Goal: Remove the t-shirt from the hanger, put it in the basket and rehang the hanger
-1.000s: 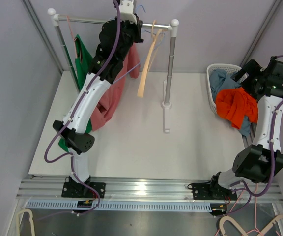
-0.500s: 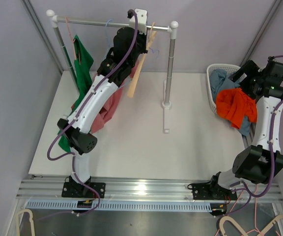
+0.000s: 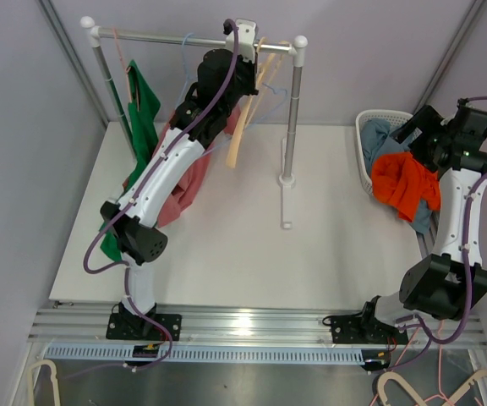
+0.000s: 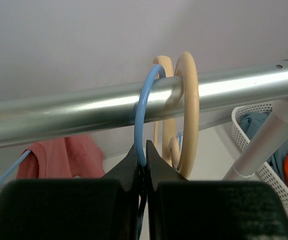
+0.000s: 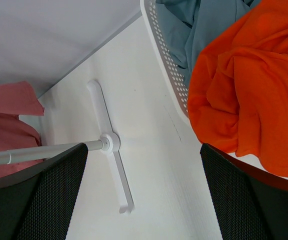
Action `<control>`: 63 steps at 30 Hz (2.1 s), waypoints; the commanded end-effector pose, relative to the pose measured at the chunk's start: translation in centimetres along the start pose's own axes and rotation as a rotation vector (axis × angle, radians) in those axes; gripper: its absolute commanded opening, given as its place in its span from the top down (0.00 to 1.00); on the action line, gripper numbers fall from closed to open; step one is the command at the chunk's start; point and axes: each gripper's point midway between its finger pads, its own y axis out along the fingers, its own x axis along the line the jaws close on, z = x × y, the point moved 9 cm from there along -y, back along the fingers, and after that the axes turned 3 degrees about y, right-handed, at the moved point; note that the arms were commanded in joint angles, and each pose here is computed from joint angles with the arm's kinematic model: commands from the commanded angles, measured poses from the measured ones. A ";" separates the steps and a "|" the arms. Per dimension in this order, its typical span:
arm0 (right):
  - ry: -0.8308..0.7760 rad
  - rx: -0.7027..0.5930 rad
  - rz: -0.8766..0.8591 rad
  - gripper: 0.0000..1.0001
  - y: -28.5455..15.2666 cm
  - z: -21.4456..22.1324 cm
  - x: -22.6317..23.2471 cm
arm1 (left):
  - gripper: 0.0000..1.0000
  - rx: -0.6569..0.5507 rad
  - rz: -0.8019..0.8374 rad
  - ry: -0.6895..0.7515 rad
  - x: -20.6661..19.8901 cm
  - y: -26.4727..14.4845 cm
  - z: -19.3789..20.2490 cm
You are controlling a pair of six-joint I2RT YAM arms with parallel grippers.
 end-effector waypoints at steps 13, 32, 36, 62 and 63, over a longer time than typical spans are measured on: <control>-0.035 -0.040 -0.056 0.01 -1.7 -0.2 1.5 | 0.99 0.054 0.035 -0.088 0.1 -1.8 -0.6; -0.041 -0.054 -0.084 0.01 -2.5 -0.3 2.2 | 0.99 -0.081 -0.038 -0.067 4.2 -6.2 -6.9; -0.041 -0.050 -0.089 0.01 -2.6 -0.2 2.4 | 0.99 -0.073 -0.073 -0.112 6.1 -6.9 -7.2; -0.063 -0.052 -0.109 0.01 -3.1 0.2 2.7 | 0.99 -0.087 -0.145 -0.247 8.5 -6.0 -5.2; -0.060 -0.046 -0.120 0.00 -3.0 0.2 2.8 | 0.99 -0.102 -0.138 -0.236 8.2 -6.0 -5.2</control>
